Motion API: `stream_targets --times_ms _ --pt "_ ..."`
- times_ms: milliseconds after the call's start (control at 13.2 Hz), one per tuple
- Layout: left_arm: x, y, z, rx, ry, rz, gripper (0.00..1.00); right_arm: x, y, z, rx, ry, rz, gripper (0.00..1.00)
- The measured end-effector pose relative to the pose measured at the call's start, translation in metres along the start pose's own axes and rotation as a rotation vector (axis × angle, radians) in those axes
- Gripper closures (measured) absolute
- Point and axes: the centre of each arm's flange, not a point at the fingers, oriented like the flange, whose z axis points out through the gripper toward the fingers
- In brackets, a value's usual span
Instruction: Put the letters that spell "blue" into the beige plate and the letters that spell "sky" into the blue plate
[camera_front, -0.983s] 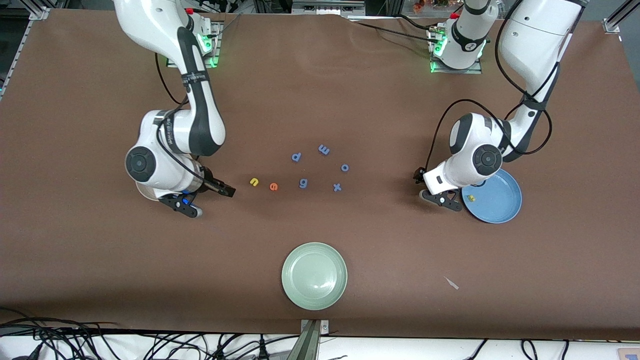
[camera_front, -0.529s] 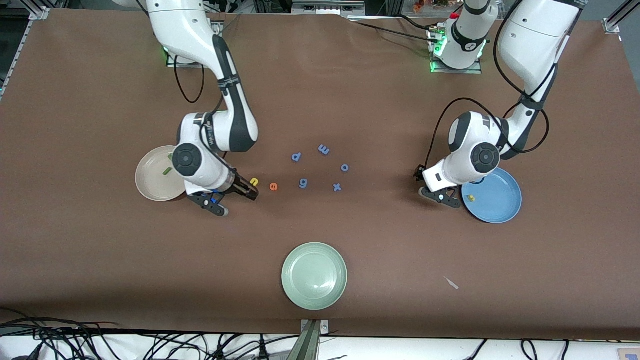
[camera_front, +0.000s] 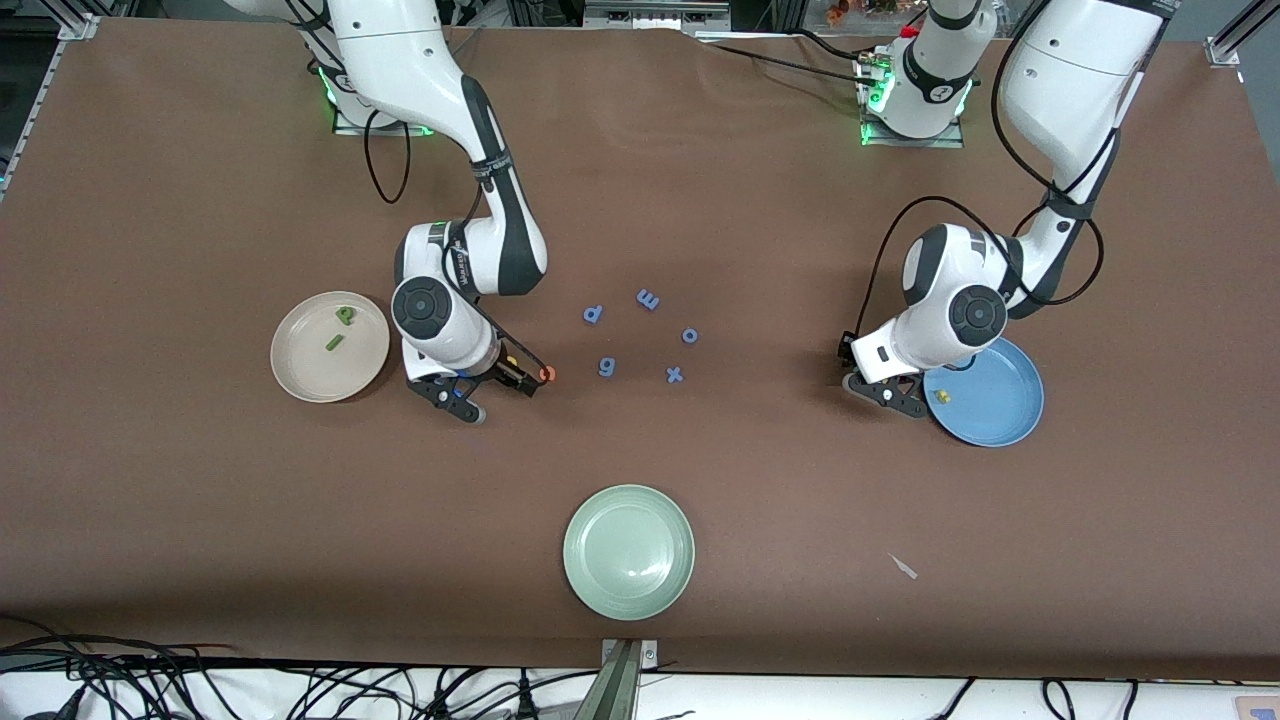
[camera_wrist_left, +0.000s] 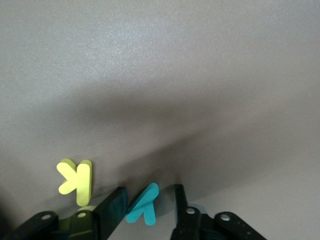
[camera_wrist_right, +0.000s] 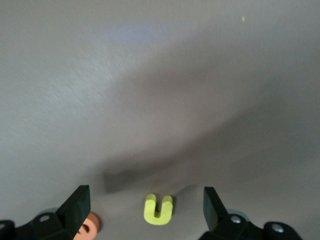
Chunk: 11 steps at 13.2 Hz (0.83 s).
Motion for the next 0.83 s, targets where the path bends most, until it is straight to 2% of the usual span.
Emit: stream_targets --times_ms 76,151,302,378,605,680,756,832 --pt "0.0 0.0 0.0 0.0 0.0 0.001 0.54 -0.006 0.0 0.004 -0.006 0.002 -0.007 0.0" --pt "0.0 0.0 0.0 0.0 0.001 0.002 0.63 -0.011 -0.001 0.007 -0.009 0.002 -0.012 0.0" --pt "0.001 0.006 -0.002 -0.003 0.002 0.013 0.86 -0.013 -0.001 0.007 -0.011 0.002 -0.014 0.04" --pt "0.001 0.006 -0.001 -0.003 0.002 0.012 0.85 -0.013 0.0 0.007 -0.012 0.001 -0.013 0.04" --pt "0.001 0.006 -0.002 -0.003 0.003 0.012 0.85 -0.012 0.001 0.006 -0.012 0.003 -0.018 0.15" --pt "0.001 0.005 -0.003 -0.001 0.006 0.011 0.85 -0.011 0.002 0.006 -0.012 0.003 -0.02 0.16" --pt "0.003 0.003 -0.007 0.001 0.013 0.008 0.85 -0.011 0.002 0.006 -0.011 0.003 -0.021 0.24" --pt "0.004 -0.002 -0.013 0.009 0.024 0.007 0.85 -0.011 0.002 0.005 -0.01 0.003 -0.022 0.24"
